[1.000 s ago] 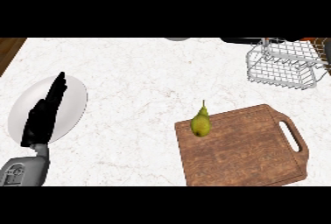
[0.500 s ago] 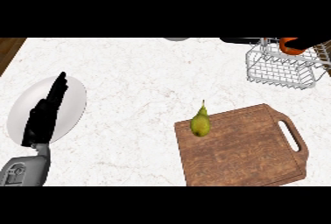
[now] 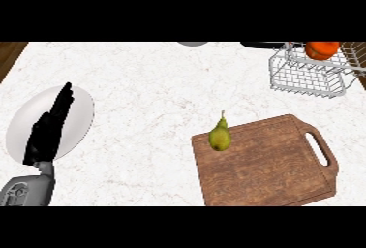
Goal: Pick the squash from the cutting board and place it in the tiered basket
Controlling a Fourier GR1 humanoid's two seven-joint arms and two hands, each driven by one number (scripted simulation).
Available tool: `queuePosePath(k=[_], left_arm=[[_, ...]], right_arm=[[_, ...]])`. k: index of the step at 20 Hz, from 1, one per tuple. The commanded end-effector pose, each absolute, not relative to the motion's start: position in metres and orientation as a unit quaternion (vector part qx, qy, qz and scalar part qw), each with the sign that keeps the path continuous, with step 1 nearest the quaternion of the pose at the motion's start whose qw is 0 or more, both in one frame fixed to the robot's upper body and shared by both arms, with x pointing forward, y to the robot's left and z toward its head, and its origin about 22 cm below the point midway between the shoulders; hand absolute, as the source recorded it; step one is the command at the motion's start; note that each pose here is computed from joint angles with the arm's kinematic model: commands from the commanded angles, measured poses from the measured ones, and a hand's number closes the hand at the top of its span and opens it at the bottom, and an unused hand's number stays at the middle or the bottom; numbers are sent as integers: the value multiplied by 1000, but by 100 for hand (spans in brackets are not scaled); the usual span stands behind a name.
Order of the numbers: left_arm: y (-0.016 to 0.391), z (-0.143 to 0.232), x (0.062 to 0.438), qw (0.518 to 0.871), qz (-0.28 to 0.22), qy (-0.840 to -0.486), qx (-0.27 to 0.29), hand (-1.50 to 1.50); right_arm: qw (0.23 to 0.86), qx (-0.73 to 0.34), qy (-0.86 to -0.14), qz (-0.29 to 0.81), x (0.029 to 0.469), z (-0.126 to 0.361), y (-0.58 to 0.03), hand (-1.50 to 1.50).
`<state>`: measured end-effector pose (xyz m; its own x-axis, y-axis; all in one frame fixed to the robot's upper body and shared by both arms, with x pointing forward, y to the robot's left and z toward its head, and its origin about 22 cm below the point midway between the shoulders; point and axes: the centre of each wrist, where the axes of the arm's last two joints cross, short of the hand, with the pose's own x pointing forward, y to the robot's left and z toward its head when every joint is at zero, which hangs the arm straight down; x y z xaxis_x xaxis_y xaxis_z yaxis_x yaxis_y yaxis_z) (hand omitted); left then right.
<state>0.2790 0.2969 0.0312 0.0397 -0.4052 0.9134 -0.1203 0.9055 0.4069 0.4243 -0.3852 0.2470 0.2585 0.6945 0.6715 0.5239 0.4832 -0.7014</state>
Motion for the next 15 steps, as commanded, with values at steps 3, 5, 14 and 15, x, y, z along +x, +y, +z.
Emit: queuePosePath(k=[3, 5, 14, 15], left_arm=[[307, 37, 279, 695, -98, -683, 204, 0], [299, 32, 280, 696, -99, -681, 204, 0], [303, 23, 272, 695, -93, -683, 203, 0], [312, 37, 270, 699, -98, -679, 202, 0]], right_arm=[[659, -478, -581, 11, 388, 258, -435, -150], [660, -466, -589, 0, 367, 274, -459, -150], [650, -432, -625, -17, 260, 263, -542, -150], [658, -432, -616, -22, 252, 255, -543, -150]])
